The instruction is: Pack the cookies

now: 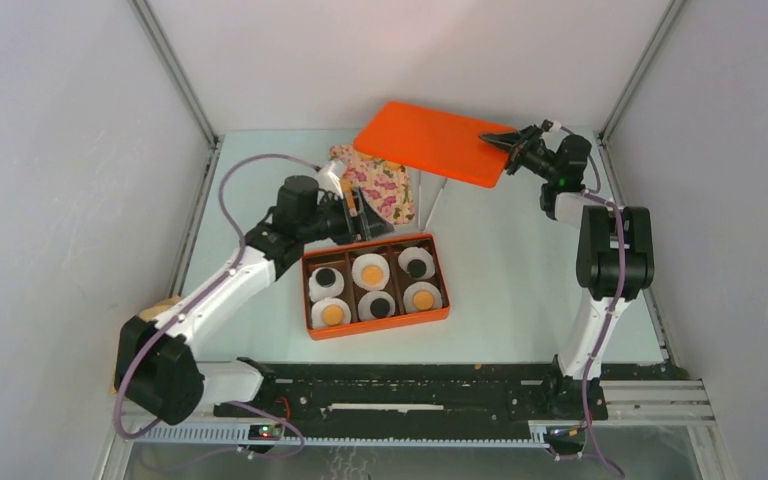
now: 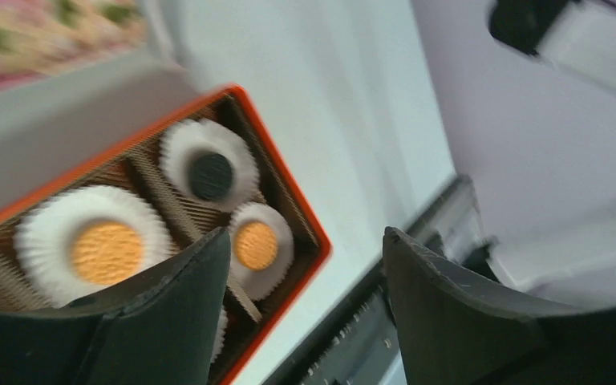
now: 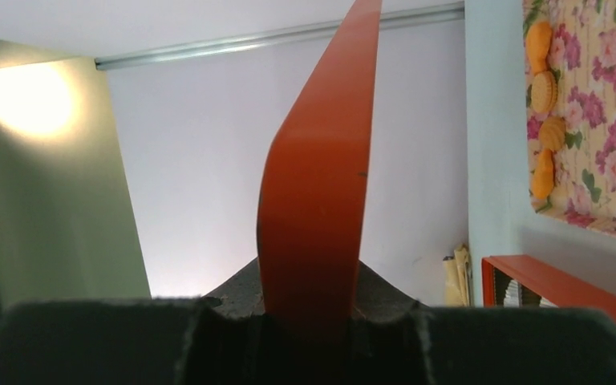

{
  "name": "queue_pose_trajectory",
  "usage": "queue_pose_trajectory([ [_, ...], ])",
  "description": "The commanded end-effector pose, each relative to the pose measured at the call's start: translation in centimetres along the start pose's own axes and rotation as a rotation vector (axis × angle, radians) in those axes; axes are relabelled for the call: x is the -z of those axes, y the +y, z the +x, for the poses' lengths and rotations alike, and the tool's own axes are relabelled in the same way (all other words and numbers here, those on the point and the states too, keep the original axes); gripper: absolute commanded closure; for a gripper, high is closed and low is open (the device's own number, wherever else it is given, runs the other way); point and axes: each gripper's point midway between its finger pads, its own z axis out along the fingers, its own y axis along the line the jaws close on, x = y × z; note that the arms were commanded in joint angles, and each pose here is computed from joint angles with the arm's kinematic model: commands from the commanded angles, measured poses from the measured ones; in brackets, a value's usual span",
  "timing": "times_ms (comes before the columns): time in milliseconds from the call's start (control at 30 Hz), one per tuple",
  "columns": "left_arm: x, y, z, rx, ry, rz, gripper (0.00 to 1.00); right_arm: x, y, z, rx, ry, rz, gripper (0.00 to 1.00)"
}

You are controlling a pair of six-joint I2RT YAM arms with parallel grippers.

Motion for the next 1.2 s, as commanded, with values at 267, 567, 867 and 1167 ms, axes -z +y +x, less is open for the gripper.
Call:
queue_pose_trajectory([
  [267,15.7,7.3,-10.4,-0.023,-0.54,-0.955,0.95,2.2,-3.8,14.0,0.303,0.478,0.223,1.0],
  [567,14.2,10.6,-5.9,0.02,-0.451,-0.975,1.0,3.5,-9.1,23.2,0.412,0.744,0.32,1.0],
  [867,13.6,10.9,-4.0,0.025,-0.44,-0.91,1.0,2.8,-8.2,24.9,0.514,0.715,0.316,1.0],
  [1167,14.1,9.9,-4.4,0.006,-0.472,-0.865,1.0,3.5,-1.4,25.6,0.517,0.642,0.231,1.0],
])
